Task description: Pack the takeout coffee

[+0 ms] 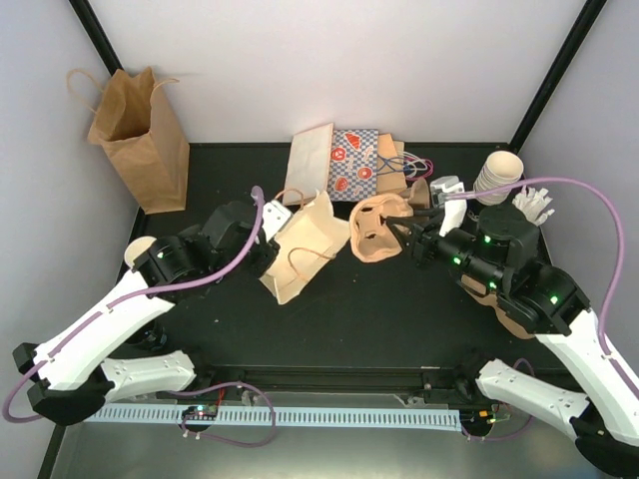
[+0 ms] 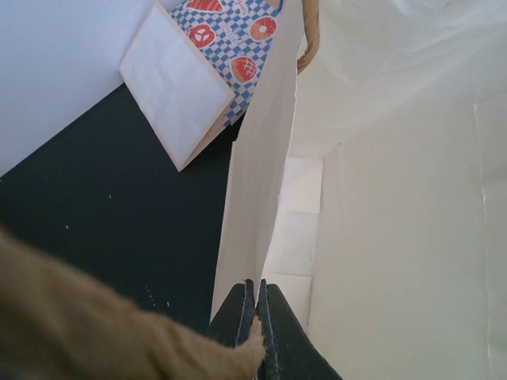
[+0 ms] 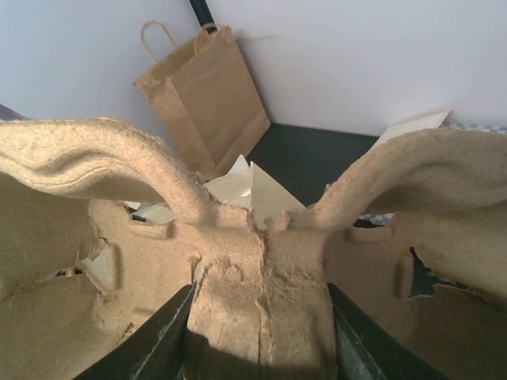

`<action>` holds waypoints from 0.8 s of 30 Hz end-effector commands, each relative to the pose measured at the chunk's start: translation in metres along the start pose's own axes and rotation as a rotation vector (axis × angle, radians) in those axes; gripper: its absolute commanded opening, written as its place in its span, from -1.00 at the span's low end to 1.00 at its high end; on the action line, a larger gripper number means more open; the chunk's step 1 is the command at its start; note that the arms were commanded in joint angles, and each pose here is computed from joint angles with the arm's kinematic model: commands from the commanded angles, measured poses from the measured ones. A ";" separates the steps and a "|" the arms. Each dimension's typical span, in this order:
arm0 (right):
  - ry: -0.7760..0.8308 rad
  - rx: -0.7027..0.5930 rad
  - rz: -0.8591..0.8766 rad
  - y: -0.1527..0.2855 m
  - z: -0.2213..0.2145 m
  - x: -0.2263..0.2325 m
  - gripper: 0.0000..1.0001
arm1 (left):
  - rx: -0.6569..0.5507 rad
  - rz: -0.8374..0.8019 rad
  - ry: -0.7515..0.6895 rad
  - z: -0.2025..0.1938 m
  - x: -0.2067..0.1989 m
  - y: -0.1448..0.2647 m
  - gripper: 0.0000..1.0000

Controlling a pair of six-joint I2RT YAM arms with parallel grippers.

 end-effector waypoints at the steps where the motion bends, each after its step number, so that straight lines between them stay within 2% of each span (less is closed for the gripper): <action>1: -0.015 0.032 0.062 -0.013 -0.008 0.007 -0.20 | 0.024 0.024 -0.079 -0.005 -0.004 -0.007 -0.97; 8: -0.069 0.007 0.332 -0.012 0.000 0.051 -0.20 | 0.045 -0.096 -0.053 -0.011 -0.028 -0.015 -0.97; 16: -0.199 -0.007 0.575 -0.019 0.007 0.082 -0.20 | 0.012 -0.176 -0.015 -0.017 -0.042 -0.019 -0.97; 24: -0.296 0.050 0.675 -0.038 -0.009 0.089 -0.25 | -0.024 -0.198 0.005 -0.011 -0.044 -0.013 -0.97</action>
Point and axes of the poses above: each gripper's point midway between its finger pads, its own y axis back along the fingers, its own x axis along the line the jaws close on, z = x × y, the point moved 1 cm from there along y, back along the fingers, and after that the axes turned 1 degree about y, right-handed, at the moved point
